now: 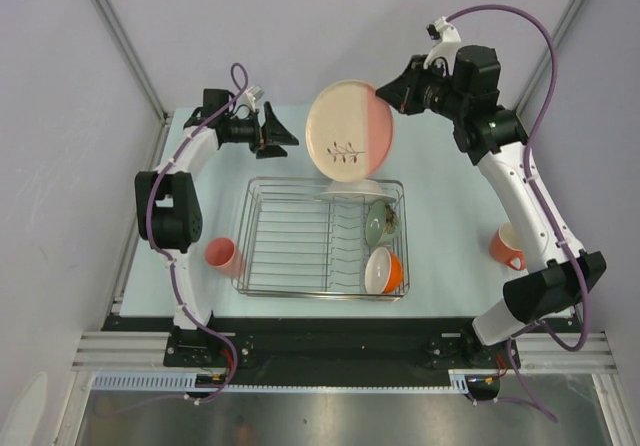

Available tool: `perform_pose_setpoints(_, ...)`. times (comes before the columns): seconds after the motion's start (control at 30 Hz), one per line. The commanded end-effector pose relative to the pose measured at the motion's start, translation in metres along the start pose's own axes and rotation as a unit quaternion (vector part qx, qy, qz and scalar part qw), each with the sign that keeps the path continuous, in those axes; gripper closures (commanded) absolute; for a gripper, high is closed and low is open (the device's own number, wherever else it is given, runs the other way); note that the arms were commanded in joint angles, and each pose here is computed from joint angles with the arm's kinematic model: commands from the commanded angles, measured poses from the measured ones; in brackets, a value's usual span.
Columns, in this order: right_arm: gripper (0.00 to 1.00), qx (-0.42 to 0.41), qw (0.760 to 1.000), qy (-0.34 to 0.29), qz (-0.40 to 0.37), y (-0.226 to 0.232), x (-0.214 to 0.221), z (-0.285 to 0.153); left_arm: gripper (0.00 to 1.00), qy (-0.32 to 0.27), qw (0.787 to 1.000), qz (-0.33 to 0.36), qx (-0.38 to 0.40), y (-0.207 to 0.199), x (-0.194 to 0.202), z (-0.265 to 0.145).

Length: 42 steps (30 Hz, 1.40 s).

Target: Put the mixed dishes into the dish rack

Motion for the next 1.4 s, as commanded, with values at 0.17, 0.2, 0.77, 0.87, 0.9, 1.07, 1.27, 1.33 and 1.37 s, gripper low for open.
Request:
perform_pose_setpoints(0.17, 1.00, -0.036, 0.997, -0.015, -0.068, 0.066, -0.013, -0.051, 0.00, 0.002, 0.999, 0.036, -0.025, -0.009, 0.004, -0.011)
perform_pose_setpoints(0.2, 1.00, -0.038, 0.997, -0.007, -0.066, 0.067, -0.007, -0.050, 0.00, 0.000, 0.999, 0.039, -0.024, -0.011, 0.003, -0.011)
perform_pose_setpoints(0.77, 1.00, -0.043, 0.984, 0.113, -0.129, 0.073, 0.074, -0.048, 0.00, -0.005, 0.998, 0.048, -0.034, -0.014, 0.001, -0.020)
perform_pose_setpoints(0.87, 1.00, -0.048, 0.980, 0.122, -0.149, 0.081, 0.080, -0.051, 0.01, -0.004, 0.998, 0.046, -0.035, -0.013, 0.001, -0.019)
perform_pose_setpoints(0.9, 1.00, -0.057, 0.978, 0.124, -0.159, 0.091, 0.084, -0.053, 0.00, -0.005, 0.998, 0.045, -0.035, -0.013, 0.001, -0.020)
perform_pose_setpoints(1.07, 1.00, -0.043, 0.971, 0.146, -0.186, 0.089, 0.097, -0.051, 0.00, -0.006, 0.998, 0.045, -0.035, -0.014, 0.002, -0.020)
perform_pose_setpoints(1.27, 1.00, -0.009, 0.968, 0.161, -0.190, 0.074, 0.116, -0.048, 0.00, 0.001, 0.999, 0.050, -0.018, -0.031, 0.010, -0.022)
perform_pose_setpoints(1.33, 1.00, 0.007, 0.967, 0.170, -0.191, 0.068, 0.121, -0.049, 0.00, 0.004, 0.998, 0.054, -0.014, -0.039, 0.014, -0.026)
perform_pose_setpoints(1.37, 1.00, 0.012, 0.966, 0.175, -0.189, 0.066, 0.124, -0.049, 0.00, 0.007, 0.998, 0.058, -0.011, -0.044, 0.016, -0.027)
Point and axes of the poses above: each gripper's point midway between its finger pads, its own z axis out along the fingers, its own y axis along the line the jaws close on, x = y × z, the point moved 6 cm from there along -z, back along the fingers, and after that the axes turned 1 degree about -z, right-handed, at the moved point
